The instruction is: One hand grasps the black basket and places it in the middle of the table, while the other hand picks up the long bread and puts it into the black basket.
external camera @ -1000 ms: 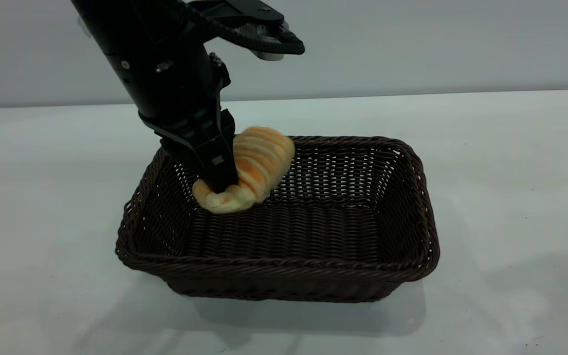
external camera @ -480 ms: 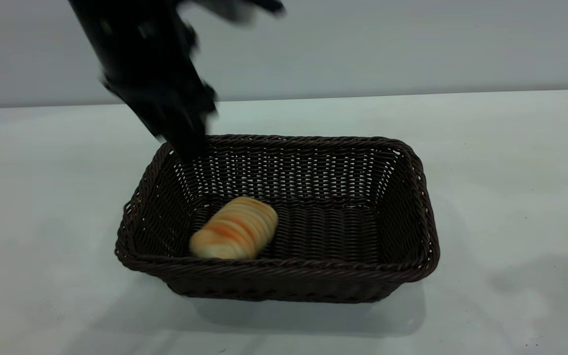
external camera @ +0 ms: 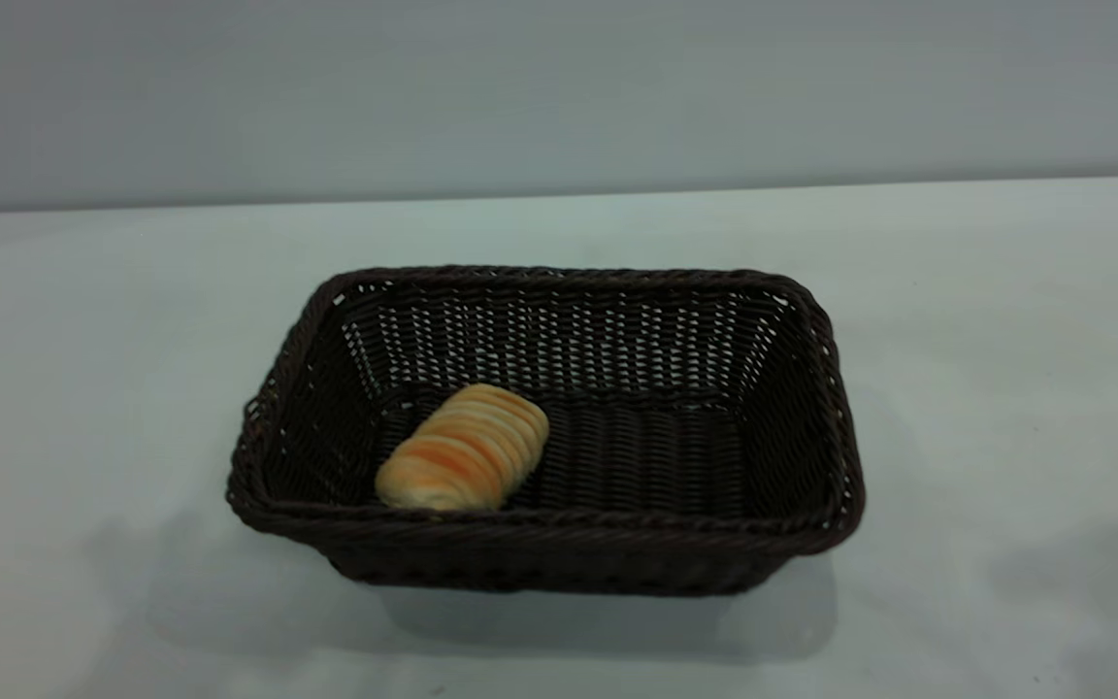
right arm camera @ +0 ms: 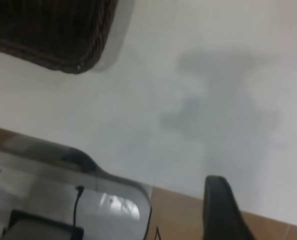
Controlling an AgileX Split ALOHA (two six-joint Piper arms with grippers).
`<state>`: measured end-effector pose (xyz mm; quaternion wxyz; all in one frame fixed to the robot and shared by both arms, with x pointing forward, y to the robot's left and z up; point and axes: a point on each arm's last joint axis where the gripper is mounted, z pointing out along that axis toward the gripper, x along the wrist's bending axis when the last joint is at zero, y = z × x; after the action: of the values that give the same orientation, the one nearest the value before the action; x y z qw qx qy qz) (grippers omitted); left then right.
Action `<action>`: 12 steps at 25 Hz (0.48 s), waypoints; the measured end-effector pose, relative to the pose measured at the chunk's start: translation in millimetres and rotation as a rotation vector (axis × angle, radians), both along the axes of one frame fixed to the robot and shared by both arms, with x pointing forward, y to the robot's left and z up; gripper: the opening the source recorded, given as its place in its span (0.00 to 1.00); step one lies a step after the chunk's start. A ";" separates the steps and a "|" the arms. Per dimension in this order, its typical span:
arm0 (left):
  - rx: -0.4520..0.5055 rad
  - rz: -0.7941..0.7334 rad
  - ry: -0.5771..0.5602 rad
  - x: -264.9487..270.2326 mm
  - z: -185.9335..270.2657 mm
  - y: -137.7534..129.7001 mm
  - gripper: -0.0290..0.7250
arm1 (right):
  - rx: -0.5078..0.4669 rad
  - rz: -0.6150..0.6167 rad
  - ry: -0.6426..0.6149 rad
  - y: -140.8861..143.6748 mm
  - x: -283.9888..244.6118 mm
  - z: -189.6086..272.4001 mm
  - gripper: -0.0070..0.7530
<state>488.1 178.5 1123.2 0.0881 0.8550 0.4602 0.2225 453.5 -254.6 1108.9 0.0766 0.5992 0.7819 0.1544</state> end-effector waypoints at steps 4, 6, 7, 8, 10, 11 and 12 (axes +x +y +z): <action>-0.096 -0.067 -0.016 -36.6 28.4 12.9 0.74 | 0.015 0.001 -0.091 -3.7 -22.8 20.3 0.57; -0.116 -0.077 -0.025 -53.1 31.5 21.4 0.74 | 0.021 0.001 -0.137 -6.0 -36.5 28.0 0.57; -0.124 -0.076 -0.033 -62.0 32.4 26.7 0.74 | 0.024 0.001 -0.156 -7.4 -45.1 30.0 0.57; -0.128 -0.072 -0.035 -71.3 30.6 32.4 0.74 | 0.027 0.001 -0.174 -8.9 -54.2 31.6 0.57; -0.137 -0.058 -0.036 -89.2 23.8 43.4 0.74 | 0.029 0.002 -0.189 -11.6 -71.4 28.2 0.57; -0.149 -0.050 -0.047 -99.6 22.4 49.7 0.74 | 0.031 0.002 -0.202 -13.1 -80.7 26.3 0.57; -0.158 -0.045 -0.057 -110.4 19.4 56.4 0.74 | 0.033 0.002 -0.212 -14.4 -88.4 24.3 0.57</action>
<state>377.7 234.9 1142.6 0.1734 0.8488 0.4543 0.2077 365.2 -269.0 1133.2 0.1489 0.5800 0.7671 0.2300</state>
